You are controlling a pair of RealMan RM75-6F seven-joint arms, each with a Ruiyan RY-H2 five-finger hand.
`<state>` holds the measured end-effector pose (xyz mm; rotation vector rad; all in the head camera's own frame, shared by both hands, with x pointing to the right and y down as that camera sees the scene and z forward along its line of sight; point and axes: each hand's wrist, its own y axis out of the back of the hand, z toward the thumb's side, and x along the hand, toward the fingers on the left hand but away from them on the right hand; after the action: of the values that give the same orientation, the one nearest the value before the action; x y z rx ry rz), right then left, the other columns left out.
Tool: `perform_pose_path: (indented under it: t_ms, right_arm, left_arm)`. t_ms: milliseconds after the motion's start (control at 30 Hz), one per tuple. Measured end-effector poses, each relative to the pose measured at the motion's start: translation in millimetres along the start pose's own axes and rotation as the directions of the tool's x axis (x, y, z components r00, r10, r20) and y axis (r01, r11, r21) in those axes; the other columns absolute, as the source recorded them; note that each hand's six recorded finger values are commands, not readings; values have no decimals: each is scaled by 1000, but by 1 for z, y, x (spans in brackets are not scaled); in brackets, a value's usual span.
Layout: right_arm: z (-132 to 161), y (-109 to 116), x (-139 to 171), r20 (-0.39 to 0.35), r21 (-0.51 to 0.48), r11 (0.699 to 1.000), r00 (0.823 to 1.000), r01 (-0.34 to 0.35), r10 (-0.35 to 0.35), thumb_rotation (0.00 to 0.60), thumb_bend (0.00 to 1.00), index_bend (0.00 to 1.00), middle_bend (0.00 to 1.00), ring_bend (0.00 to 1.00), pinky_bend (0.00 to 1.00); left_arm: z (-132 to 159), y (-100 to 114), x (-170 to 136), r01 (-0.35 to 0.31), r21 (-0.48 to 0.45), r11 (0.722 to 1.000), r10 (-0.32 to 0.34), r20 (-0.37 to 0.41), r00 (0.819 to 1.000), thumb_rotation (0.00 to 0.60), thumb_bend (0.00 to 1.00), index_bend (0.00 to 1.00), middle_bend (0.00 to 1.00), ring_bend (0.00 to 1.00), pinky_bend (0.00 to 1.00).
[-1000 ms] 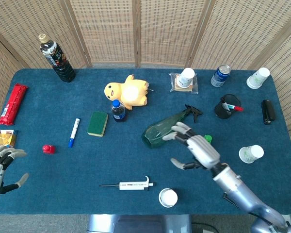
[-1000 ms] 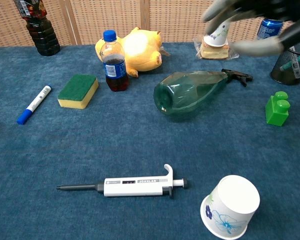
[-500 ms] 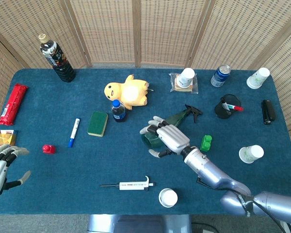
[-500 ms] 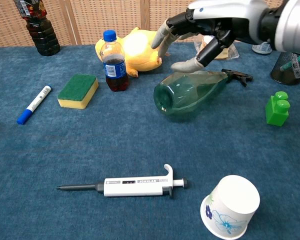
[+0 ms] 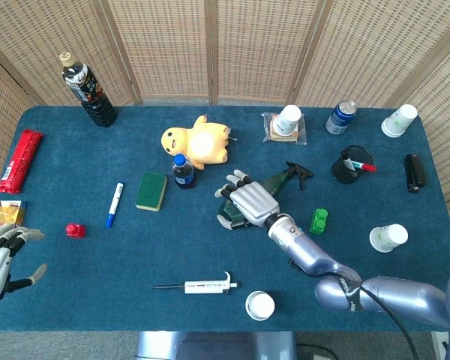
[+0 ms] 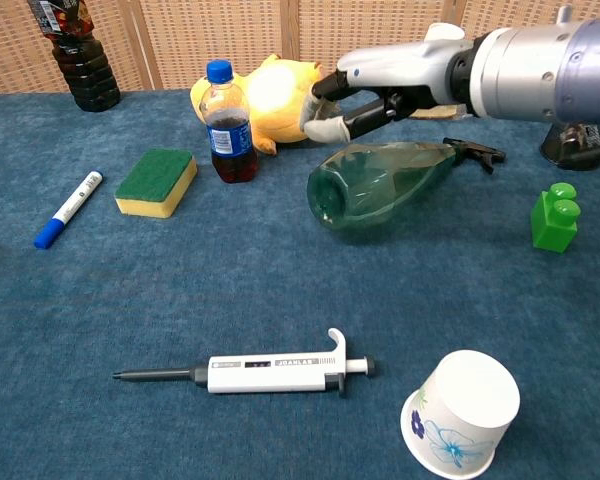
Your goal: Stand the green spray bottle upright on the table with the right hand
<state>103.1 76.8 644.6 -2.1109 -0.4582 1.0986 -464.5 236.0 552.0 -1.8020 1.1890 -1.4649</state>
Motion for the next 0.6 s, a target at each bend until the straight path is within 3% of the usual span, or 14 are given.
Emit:
perform_pose_path:
  t_ms: [333,600]
  right_arm:
    - [5,-18,-7,14,162,985,998,-57,56,208,483,220,261,71,72]
    - [11,-34,19,34,330,938,994,-106,100,157,470,224,265,85,72]
  left_arm:
    - [-4,-3,0,5,-7,1000,-5,-4,1000,600,328,312,312,220,104]
    - [-1,-6,3,12,-12,1000,-12,12,1000,600,328,312,312,220,103]
